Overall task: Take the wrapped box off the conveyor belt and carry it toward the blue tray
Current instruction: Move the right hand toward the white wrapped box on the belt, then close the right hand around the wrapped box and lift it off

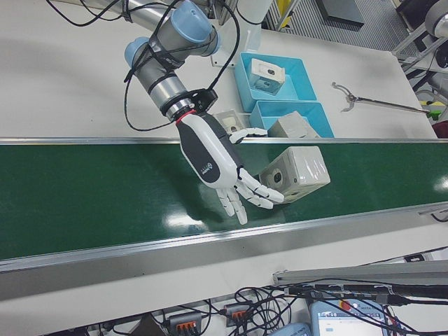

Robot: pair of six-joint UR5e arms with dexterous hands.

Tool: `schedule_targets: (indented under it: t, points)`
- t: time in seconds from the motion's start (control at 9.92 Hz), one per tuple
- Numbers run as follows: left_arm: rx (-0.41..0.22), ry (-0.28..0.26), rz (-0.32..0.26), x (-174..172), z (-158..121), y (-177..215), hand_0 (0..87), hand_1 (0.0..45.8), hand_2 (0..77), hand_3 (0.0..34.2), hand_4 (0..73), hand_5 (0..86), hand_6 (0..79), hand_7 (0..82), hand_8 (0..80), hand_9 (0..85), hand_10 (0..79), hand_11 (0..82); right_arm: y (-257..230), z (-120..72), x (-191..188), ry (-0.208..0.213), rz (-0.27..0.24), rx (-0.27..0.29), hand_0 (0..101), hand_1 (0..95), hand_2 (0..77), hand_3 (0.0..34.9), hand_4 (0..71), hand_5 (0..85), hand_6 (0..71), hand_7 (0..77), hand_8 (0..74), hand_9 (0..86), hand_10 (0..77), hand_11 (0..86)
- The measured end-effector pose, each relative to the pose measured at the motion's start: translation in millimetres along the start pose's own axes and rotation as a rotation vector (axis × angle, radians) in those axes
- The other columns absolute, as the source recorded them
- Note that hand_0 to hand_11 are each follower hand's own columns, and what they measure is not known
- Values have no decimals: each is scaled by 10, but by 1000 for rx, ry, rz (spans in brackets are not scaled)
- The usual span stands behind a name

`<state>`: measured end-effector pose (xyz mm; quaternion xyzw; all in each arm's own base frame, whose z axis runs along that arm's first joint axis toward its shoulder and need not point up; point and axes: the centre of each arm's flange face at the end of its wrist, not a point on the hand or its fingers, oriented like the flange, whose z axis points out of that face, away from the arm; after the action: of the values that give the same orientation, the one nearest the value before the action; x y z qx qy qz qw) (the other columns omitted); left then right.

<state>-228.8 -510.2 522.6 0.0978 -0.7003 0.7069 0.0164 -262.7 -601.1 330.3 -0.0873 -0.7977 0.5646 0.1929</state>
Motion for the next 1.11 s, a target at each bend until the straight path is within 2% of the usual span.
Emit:
schedule_targets:
  t: [0.2,0.4,0.81,1.11]
  points:
    - [0,0,0,0,0,0,0,0,11,0,0,5,0,5,5,0,5,0,-8,47,23,1,0,4,452,131,175,303,54,142,0,164,0,16,44,76]
    - [0,0,0,0,0,0,0,0,11,0,5,5,0,5,5,5,5,0,19,127,38,0,1,3,446,131,175,303,76,153,0,175,0,16,44,71]
    - [0,0,0,0,0,0,0,0,11,0,5,5,0,5,0,5,5,0,13,256,81,0,2,6,436,120,175,303,71,169,0,175,0,16,44,71]
    - [0,0,0,0,0,0,0,0,11,0,0,5,0,5,5,0,0,0,33,308,171,9,4,6,429,109,180,304,104,191,0,185,0,22,44,82]
